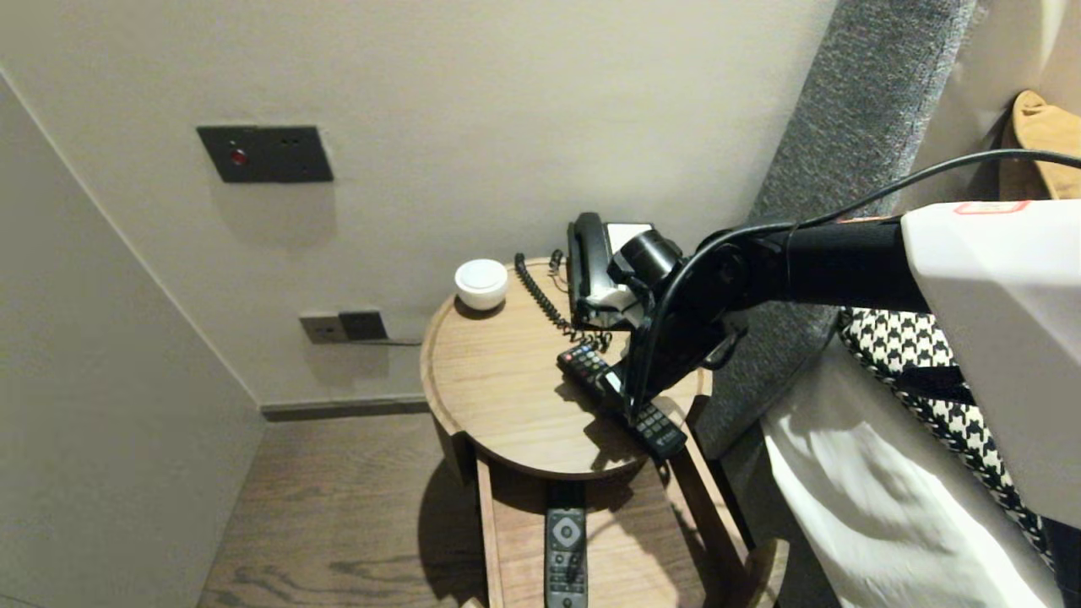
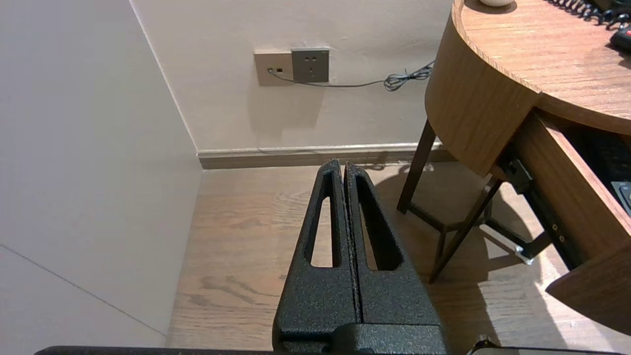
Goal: Take the remote control out of the drawer one by one and place them on the table
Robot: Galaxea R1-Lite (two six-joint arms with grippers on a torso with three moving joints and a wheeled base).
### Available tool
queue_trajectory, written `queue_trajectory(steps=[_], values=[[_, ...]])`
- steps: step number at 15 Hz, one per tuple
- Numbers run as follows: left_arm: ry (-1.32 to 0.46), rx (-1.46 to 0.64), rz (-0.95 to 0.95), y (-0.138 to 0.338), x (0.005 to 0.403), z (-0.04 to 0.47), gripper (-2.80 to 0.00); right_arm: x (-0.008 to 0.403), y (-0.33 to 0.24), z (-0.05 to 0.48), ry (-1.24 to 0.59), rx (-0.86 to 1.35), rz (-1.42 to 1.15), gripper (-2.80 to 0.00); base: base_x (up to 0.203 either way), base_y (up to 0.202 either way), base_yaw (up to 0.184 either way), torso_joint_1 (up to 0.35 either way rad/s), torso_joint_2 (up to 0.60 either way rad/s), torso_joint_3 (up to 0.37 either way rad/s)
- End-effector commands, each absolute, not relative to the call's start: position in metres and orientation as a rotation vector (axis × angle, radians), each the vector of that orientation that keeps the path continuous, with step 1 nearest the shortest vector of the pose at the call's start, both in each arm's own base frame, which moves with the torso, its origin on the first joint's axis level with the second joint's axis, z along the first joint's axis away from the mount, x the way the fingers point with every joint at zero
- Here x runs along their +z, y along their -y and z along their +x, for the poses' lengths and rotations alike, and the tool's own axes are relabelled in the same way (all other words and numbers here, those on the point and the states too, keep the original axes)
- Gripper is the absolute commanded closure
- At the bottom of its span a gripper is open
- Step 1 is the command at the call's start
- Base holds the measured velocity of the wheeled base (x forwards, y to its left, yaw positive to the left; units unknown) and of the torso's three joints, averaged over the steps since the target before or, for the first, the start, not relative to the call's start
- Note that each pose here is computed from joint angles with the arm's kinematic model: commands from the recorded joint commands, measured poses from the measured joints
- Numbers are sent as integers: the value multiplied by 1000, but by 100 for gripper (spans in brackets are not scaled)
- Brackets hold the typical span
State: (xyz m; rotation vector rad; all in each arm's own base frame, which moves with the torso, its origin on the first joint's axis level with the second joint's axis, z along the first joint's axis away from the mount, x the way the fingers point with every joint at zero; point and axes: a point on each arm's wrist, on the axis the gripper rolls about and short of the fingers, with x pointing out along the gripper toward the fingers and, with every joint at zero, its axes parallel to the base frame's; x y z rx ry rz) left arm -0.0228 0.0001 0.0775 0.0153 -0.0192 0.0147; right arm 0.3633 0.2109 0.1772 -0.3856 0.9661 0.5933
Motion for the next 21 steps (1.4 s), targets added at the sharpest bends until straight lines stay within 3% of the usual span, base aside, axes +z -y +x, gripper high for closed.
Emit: queue_trajectory(steps=[1,2,3,4,10,16,17,21], values=[[20,15,15,0,78,-23,0,176,-213,364,-952,592,-389,0,0,0,0,0,0,0],[20,15,15,0,78,-23,0,176,-214,364,-951,589,-394,0,0,0,0,0,0,0],[20,15,15,0,78,-23,0,177,-215,363,-947,592,-395,-198,0,0,0,0,0,0],[20,15,15,0,78,-23,0,178,-215,363,-947,592,-396,-280,0,0,0,0,0,0],[20,15,15,0,78,-23,0,187,-213,358,-935,582,-391,-280,0,0,0,0,0,0],[20,15,15,0,78,-23,0,261,-188,316,-806,564,-305,-280,0,0,0,0,0,0],[20,15,15,0,78,-23,0,272,-182,306,-808,552,-269,0,0,0,0,0,0,0],[20,15,15,0,78,-23,0,296,-166,263,-893,510,-146,0,0,0,0,0,0,0]])
